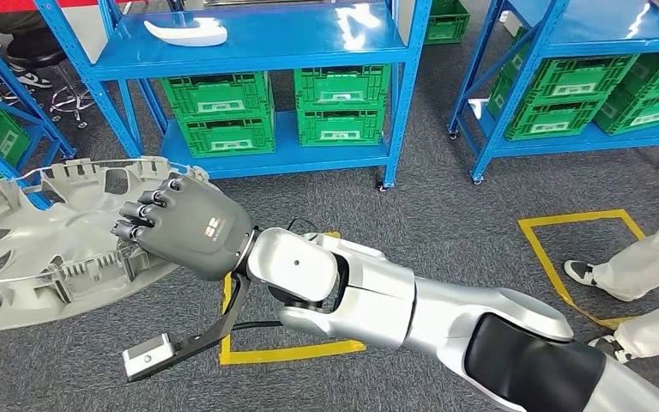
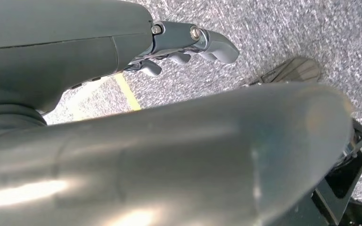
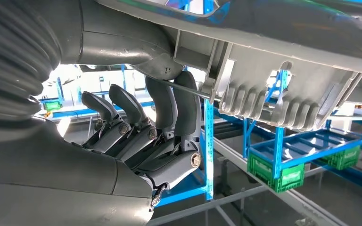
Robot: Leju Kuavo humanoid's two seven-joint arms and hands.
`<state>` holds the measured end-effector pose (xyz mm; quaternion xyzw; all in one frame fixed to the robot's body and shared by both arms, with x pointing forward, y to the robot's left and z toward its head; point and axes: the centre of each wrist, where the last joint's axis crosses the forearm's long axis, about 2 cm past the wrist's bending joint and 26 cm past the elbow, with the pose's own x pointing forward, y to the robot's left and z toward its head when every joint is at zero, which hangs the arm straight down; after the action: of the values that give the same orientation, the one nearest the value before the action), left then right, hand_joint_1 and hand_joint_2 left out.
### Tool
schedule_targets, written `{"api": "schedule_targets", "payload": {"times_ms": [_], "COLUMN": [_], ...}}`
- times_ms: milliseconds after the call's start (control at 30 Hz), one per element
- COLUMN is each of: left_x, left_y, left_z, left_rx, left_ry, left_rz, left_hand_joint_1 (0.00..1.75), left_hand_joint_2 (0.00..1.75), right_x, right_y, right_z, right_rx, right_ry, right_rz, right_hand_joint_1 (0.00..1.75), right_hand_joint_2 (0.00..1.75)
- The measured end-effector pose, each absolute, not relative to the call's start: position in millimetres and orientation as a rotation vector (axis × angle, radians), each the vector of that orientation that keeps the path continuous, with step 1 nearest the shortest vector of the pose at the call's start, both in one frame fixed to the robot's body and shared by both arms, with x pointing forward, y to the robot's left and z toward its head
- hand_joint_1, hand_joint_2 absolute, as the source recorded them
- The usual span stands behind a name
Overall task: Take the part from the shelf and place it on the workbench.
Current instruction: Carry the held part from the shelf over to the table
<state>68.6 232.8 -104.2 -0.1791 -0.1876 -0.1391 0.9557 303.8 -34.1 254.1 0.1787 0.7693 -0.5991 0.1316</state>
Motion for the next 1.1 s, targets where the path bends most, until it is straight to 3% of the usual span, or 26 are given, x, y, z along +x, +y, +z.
{"api": "schedule_targets", "payload": {"times_ms": [767, 1100], "left_x": [71.9, 71.7], "left_y": [234.0, 234.5], "left_z": [-103.8, -103.9], "left_rx": [-0.359, -0.358], "left_ry": [-0.385, -0.385], "left_rz": [-0.282, -0.28], "left_hand_joint_1": [0.0, 0.0], "left_hand_joint_2": [0.0, 0.0], "right_x": [301.6, 311.9], "right_y": [-45.4, -53.4], "right_z": [235.9, 236.6], "right_rx": [0.519, 0.672], "right_ry": [2.268, 2.304], "right_rz": [-1.83, -1.788], "right_hand_joint_1": [1.62, 1.62], "right_hand_joint_2": [1.75, 1.75]}}
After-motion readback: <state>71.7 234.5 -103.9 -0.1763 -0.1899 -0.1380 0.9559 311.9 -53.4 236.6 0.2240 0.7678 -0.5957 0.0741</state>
